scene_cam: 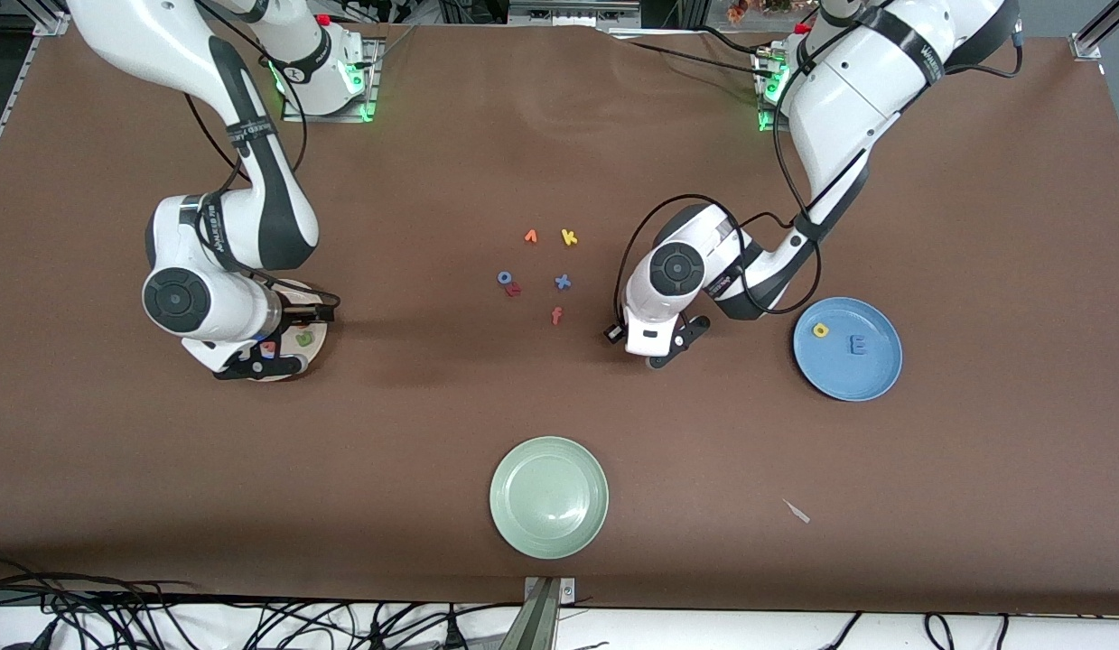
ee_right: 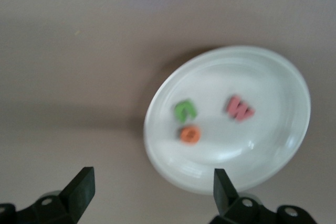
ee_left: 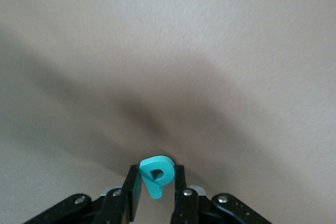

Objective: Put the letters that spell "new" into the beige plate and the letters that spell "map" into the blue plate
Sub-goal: 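Place the teal P on the blue plate while the right gripper returns to rest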

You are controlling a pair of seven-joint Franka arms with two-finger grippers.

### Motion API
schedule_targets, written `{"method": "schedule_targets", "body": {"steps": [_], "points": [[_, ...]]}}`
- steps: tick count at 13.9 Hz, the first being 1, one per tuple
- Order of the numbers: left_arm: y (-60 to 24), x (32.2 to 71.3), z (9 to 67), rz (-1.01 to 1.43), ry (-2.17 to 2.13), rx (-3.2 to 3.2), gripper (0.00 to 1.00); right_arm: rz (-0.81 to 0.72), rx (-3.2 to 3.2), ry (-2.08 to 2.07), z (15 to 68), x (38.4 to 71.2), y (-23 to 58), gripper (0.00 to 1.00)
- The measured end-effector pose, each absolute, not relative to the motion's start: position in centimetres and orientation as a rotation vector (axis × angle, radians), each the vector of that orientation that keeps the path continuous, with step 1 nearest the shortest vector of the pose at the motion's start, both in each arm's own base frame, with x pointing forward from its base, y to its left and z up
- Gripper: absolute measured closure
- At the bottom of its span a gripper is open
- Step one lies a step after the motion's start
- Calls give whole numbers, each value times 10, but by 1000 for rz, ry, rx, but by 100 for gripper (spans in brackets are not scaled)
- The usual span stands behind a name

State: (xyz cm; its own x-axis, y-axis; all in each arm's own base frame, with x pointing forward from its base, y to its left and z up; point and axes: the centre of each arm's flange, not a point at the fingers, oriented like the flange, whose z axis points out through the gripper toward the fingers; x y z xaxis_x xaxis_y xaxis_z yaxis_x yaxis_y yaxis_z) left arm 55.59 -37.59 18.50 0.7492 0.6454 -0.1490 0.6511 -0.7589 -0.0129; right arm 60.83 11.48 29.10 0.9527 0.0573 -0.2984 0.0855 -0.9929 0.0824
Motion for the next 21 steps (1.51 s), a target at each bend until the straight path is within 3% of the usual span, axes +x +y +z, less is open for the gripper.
{"method": "schedule_targets", "body": {"steps": [3,6,10,16,21], "points": [[-362,568,211,-219,1005,2980,71,-616,2989,18,337,609,133,0],[-312,589,241,-259,830,3106,71,-662,2980,14,396,616,135,0],[-214,618,255,-375,540,3196,71,-551,3028,5,477,618,129,0],[-92,642,248,-443,226,3178,71,-324,3140,-126,586,584,57,0],[-49,645,237,-441,102,3222,71,-241,3177,-24,583,575,28,0]]}}
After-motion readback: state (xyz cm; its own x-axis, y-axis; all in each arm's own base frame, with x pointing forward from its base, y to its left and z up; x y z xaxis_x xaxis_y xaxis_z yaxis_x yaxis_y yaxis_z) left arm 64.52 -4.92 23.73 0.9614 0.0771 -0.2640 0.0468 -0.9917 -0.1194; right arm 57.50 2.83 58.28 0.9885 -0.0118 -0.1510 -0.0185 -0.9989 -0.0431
